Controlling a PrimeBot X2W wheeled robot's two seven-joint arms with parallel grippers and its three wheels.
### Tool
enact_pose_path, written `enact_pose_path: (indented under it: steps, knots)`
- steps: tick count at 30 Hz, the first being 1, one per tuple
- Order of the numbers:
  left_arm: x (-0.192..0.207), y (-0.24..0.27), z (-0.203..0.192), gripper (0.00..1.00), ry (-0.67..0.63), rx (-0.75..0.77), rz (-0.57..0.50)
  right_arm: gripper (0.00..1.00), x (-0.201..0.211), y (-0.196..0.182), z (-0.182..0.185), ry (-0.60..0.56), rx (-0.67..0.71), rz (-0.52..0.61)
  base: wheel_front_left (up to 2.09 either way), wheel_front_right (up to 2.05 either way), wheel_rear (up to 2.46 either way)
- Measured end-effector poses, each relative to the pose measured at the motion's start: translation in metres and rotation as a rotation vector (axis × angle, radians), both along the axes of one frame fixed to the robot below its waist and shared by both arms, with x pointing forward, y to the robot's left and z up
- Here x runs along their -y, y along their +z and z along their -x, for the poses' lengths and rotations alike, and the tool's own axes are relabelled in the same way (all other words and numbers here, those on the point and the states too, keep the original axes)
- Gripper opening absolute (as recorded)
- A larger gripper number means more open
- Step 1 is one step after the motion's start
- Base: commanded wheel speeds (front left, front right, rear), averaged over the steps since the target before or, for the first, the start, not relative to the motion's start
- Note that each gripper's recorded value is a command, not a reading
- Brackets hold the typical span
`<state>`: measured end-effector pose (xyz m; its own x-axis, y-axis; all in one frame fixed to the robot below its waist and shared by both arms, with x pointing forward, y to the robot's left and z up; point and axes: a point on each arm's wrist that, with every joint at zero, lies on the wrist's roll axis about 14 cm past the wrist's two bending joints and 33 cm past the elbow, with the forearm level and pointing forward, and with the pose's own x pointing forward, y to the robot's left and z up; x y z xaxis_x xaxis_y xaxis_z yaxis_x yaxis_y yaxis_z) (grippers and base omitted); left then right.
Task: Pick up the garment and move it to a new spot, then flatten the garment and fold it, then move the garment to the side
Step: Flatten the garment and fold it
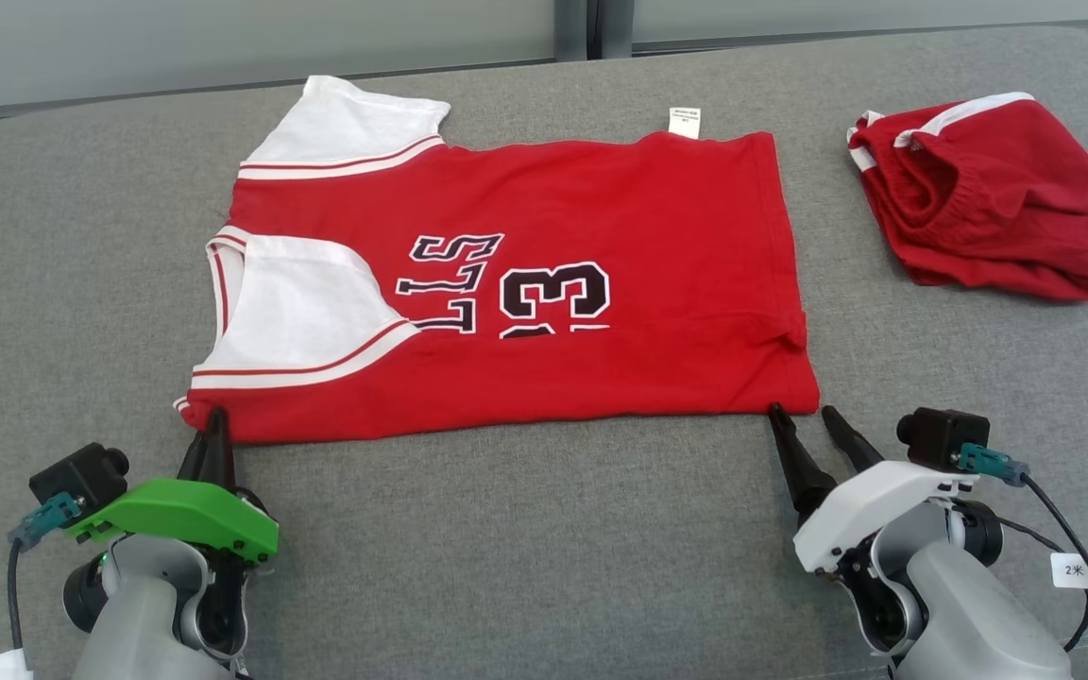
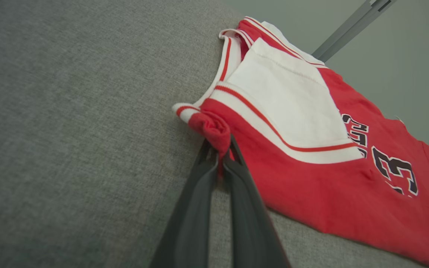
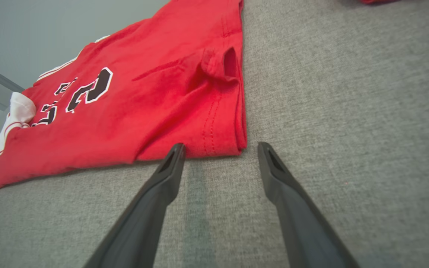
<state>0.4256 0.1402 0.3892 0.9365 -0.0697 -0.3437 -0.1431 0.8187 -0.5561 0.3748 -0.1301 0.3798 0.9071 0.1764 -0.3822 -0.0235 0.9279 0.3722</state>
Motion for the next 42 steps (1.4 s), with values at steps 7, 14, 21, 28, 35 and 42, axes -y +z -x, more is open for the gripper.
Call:
enact_pose_path:
  steps: [7,14,21,28,35,42]
  knots:
    - [0.001,0.0,-0.002,0.0,-0.002,0.006,-0.002,0.5,-0.006,-0.004,-0.006,0.023,-0.018,-0.001,0.0,0.0,0.0]
    - [0.0,0.003,-0.004,0.0,0.006,0.018,-0.003,0.0,-0.011,-0.004,-0.01,0.045,-0.012,-0.002,0.0,0.0,0.0]
    - [0.0,0.01,-0.005,0.0,0.013,0.047,-0.002,0.0,-0.008,0.004,-0.013,0.044,0.027,-0.003,0.0,0.0,0.0]
    - [0.002,0.017,0.007,0.0,0.003,0.073,0.002,0.0,0.003,0.02,-0.012,0.029,0.087,0.003,0.0,0.0,0.0]
    - [0.004,0.025,0.02,0.0,-0.001,0.108,0.01,0.0,0.005,0.026,0.005,0.01,0.109,-0.022,0.0,0.0,0.0]
    - [-0.002,0.03,0.036,0.0,0.023,0.131,0.025,0.0,0.014,0.039,0.016,-0.006,0.158,-0.027,0.0,0.0,0.0]
